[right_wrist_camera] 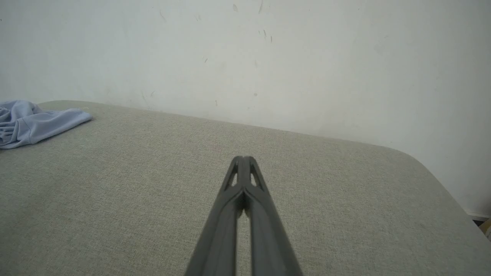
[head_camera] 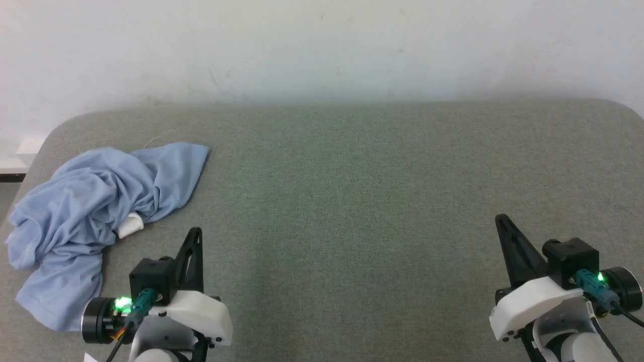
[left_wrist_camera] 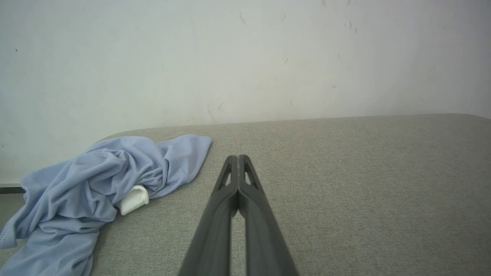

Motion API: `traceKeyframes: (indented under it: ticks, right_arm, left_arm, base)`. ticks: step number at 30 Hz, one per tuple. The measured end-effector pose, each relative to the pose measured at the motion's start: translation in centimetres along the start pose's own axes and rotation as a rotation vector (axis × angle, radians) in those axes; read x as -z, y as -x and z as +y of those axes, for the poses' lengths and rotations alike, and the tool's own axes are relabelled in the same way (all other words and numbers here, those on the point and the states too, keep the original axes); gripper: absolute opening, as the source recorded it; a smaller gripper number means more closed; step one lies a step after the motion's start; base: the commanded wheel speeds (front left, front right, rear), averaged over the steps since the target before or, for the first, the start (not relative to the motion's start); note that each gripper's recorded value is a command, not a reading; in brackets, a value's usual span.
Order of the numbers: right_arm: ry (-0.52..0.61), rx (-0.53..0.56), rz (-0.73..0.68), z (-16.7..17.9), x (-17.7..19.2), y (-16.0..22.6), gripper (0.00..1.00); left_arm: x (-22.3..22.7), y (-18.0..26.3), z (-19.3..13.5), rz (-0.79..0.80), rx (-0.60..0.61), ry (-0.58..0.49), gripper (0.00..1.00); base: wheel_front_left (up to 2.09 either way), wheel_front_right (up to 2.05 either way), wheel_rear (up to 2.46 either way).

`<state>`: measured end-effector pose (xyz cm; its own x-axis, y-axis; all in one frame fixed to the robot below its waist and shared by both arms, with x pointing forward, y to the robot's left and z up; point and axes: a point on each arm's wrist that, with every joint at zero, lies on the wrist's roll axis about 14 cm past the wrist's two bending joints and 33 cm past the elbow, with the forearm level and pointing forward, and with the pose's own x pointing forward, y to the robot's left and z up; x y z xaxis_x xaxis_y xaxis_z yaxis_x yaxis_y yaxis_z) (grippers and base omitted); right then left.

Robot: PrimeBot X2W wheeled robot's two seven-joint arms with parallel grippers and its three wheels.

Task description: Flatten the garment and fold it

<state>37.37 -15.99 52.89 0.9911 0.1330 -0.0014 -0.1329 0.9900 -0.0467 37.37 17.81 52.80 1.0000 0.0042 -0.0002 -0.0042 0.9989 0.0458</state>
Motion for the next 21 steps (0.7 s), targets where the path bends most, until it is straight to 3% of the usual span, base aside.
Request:
traceKeyframes:
  ticks: [2,3,21]
  right_arm:
    - [0.000,0.000,0.000,0.00,0.00,0.00,0.00]
    - [0.000,0.000,0.000,0.00,0.00,0.00,1.00]
    - [0.000,-0.022,-0.009,0.68,-0.06,-0.41,1.00]
  left_arm:
    - [0.00,0.00,0.00,0.000,0.000,0.000,0.00]
    - [0.00,0.00,0.00,0.000,0.000,0.000,1.00]
    - [0.10,0.41,0.56,-0.008,-0.025,0.011,1.00]
  base:
    - [0.00,0.00,0.00]
    - [0.00,0.00,0.00]
    - [0.00,0.00,0.00]
